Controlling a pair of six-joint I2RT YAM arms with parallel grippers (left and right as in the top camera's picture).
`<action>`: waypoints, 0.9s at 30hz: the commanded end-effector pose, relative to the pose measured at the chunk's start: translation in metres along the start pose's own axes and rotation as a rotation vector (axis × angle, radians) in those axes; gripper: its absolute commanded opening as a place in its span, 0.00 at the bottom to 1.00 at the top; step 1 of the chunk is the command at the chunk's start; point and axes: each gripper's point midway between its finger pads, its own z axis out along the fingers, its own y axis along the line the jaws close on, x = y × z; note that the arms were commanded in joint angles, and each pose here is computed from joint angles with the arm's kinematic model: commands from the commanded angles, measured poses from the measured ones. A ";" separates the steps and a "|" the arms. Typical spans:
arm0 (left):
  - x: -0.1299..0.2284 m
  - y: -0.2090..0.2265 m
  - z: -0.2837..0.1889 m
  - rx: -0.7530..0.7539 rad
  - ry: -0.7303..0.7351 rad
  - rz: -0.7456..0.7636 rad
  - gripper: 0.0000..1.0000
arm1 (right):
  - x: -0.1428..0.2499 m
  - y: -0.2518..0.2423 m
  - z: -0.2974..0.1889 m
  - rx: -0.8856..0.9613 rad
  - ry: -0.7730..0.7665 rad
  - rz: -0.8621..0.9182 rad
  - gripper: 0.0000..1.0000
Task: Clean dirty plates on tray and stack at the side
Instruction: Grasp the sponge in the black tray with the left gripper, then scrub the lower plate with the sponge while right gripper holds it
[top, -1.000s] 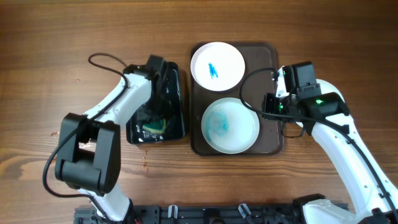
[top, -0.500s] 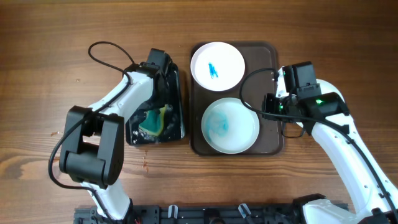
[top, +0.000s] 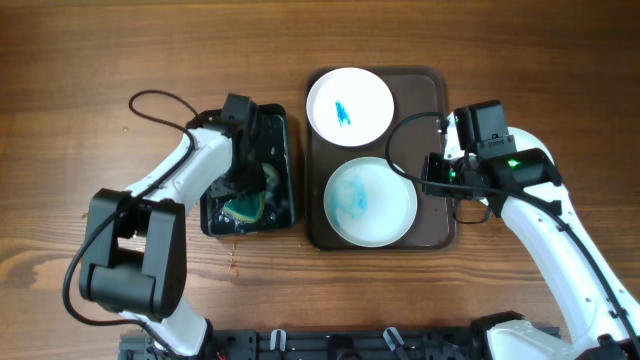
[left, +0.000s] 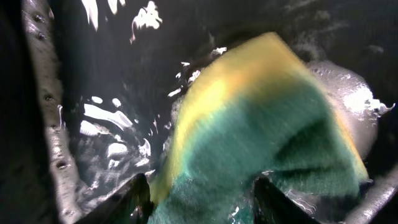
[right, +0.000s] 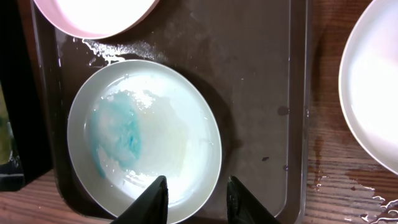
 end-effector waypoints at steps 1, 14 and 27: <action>0.009 0.000 0.016 0.020 0.010 0.003 0.04 | -0.003 0.004 -0.004 -0.019 -0.011 0.009 0.35; -0.039 -0.022 -0.102 0.067 -0.075 0.028 0.04 | 0.008 -0.003 0.038 -0.010 0.086 0.022 0.37; -0.042 -0.117 -0.157 0.407 -0.084 0.114 0.04 | 0.037 -0.027 0.124 -0.015 0.324 0.014 0.11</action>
